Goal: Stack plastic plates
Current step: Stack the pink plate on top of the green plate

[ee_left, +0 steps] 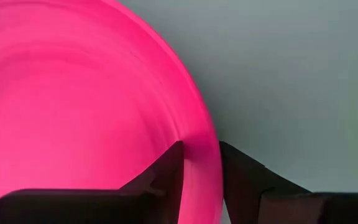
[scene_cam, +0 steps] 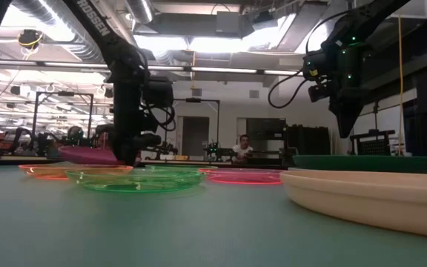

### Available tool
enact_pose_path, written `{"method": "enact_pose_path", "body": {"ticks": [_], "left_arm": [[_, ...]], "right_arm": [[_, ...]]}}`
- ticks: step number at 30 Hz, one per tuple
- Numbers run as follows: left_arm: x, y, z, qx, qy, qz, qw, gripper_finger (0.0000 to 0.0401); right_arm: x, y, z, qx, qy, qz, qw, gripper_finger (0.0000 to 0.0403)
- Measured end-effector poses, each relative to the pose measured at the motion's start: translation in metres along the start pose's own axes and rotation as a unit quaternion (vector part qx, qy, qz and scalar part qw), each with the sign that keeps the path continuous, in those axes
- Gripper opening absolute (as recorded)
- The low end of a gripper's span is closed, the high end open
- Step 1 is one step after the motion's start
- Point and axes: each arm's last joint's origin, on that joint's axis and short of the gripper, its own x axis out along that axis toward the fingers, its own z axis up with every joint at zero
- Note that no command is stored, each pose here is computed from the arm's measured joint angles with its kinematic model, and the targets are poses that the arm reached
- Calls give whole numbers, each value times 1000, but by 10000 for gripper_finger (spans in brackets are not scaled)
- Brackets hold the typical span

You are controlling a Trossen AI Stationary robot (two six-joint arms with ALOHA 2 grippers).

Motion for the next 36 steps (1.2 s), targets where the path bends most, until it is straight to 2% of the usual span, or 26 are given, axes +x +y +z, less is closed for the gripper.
{"method": "enact_pose_path", "body": {"ticks": [12,21,30,36], "left_arm": [[-5,0,1,30,-18,13,999,12],[-14,-14,-2,75,-25,22,997,3],[-56,-49,20,156,-104,-18,982,3],[-93,-76,31,232,-167,-41,957,3]], "right_arm": [[0,0,0,3,-4,7,1000,85],[0,0,3,3,-22,10,1000,85],[-4,-9,26,-3,-167,5,986,85],[-11,-17,40,34,-244,-20,969,85]]}}
